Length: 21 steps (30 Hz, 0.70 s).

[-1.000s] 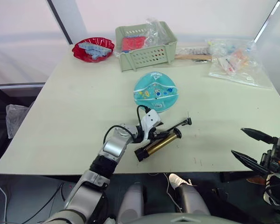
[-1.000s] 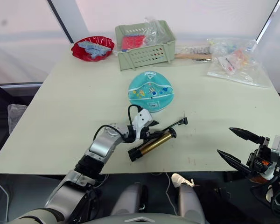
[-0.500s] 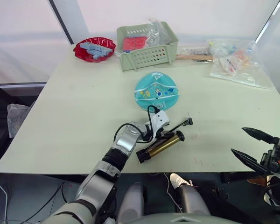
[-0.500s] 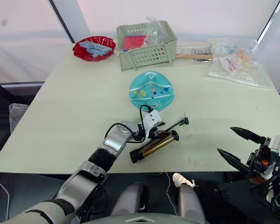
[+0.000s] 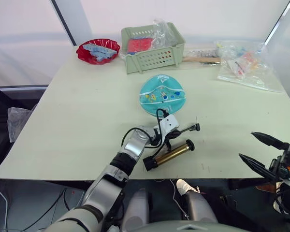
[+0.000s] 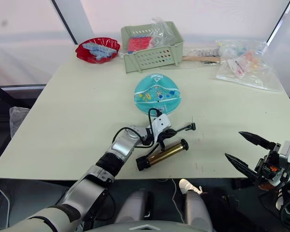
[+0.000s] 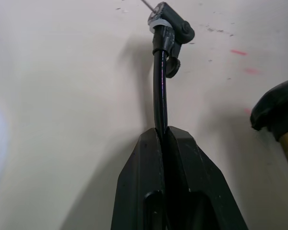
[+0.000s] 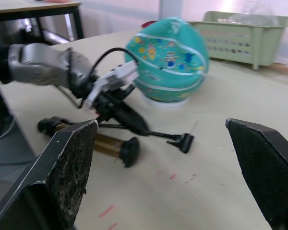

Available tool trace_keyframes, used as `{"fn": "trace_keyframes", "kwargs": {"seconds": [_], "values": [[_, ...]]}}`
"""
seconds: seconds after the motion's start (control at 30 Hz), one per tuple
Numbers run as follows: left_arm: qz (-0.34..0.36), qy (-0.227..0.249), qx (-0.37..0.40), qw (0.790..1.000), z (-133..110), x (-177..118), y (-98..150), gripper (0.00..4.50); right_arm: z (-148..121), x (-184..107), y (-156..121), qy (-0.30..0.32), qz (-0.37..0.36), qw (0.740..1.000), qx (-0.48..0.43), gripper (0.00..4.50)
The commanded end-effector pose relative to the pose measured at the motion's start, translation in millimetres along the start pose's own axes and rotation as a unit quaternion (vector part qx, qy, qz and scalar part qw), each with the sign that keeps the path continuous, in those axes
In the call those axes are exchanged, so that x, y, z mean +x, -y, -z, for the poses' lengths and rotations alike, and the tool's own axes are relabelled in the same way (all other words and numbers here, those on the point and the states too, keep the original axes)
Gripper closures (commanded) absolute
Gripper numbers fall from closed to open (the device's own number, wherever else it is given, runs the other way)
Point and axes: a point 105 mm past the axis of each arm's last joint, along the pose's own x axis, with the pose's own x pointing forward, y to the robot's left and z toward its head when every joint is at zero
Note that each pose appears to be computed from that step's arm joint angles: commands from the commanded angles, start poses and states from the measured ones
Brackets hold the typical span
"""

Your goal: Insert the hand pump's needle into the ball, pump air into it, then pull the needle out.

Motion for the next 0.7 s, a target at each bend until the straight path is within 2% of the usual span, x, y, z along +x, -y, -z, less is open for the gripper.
{"fn": "trace_keyframes", "kwargs": {"seconds": [0.03, 0.3, 0.47, 0.7], "values": [[0.017, 0.079, 0.012, 0.997, -34, -2, 7, 4.43, -2, 7, 3, -0.001, 0.030, 1.000, 0.007, 0.00], [0.042, 0.151, 0.005, 0.988, -55, -9, 14, 4.43, 1, 32, 10, 0.020, 0.121, 0.989, 0.080, 0.00], [0.071, 0.193, -0.004, 0.979, -70, -14, 19, 4.43, 4, 57, 8, 0.021, 0.149, 0.970, 0.191, 0.00], [0.111, 0.226, -0.031, 0.967, -81, -20, 27, 4.43, -2, 78, 8, 0.021, 0.132, 0.959, 0.249, 0.00]]}}
